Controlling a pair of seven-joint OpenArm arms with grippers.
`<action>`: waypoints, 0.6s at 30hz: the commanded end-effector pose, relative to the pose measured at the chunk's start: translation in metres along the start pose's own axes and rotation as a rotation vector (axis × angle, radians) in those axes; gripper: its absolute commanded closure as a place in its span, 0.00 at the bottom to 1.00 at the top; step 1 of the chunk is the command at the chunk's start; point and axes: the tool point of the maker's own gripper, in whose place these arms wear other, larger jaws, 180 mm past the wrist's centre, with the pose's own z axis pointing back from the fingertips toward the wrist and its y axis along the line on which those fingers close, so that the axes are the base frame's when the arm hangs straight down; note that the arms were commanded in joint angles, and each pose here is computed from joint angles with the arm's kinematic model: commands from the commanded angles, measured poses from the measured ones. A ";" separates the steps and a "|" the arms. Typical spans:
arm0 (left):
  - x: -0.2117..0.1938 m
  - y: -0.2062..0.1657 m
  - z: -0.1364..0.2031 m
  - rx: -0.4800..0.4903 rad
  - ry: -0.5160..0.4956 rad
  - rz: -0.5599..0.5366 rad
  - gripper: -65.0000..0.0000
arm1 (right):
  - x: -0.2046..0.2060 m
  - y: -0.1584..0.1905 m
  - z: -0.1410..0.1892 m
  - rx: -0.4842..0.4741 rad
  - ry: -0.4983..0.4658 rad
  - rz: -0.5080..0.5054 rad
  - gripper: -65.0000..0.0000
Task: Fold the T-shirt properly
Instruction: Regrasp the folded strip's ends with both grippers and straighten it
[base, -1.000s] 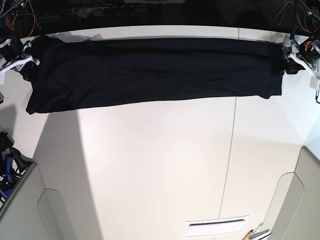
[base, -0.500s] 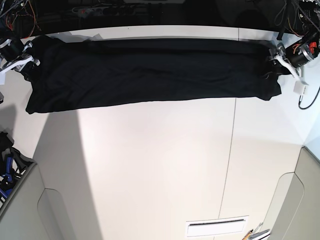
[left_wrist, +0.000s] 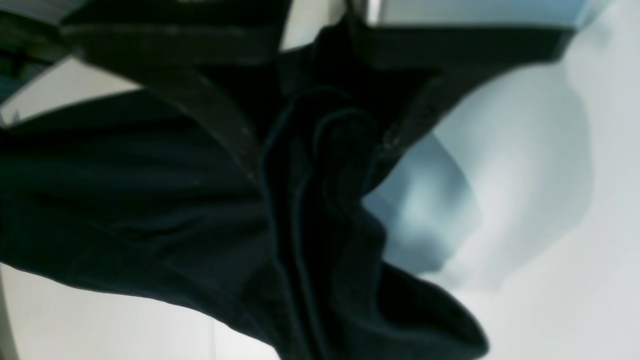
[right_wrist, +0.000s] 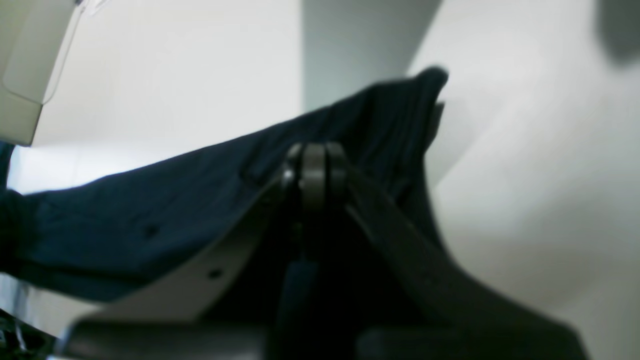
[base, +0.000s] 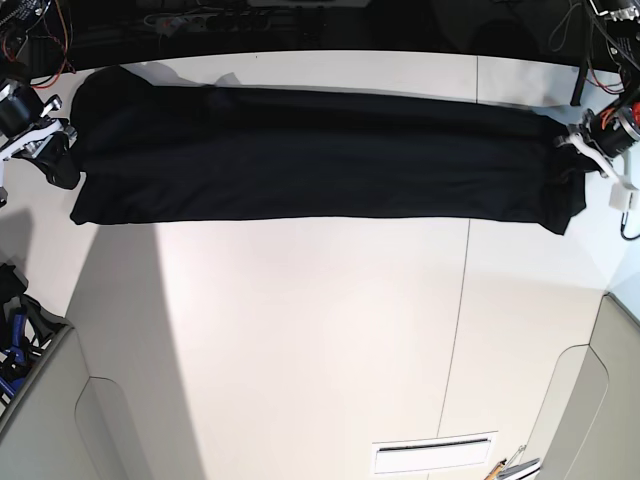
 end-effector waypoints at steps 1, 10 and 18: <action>0.021 0.006 0.007 0.021 -0.048 -0.035 1.00 | 0.016 0.003 0.004 0.006 -0.042 0.037 1.00; 0.051 0.003 0.019 0.018 -0.073 -0.106 1.00 | 0.017 0.005 0.005 0.008 -0.040 0.047 1.00; 0.051 -0.005 0.017 -0.006 -0.081 -0.105 1.00 | 0.003 0.004 0.003 -0.004 0.000 0.027 0.76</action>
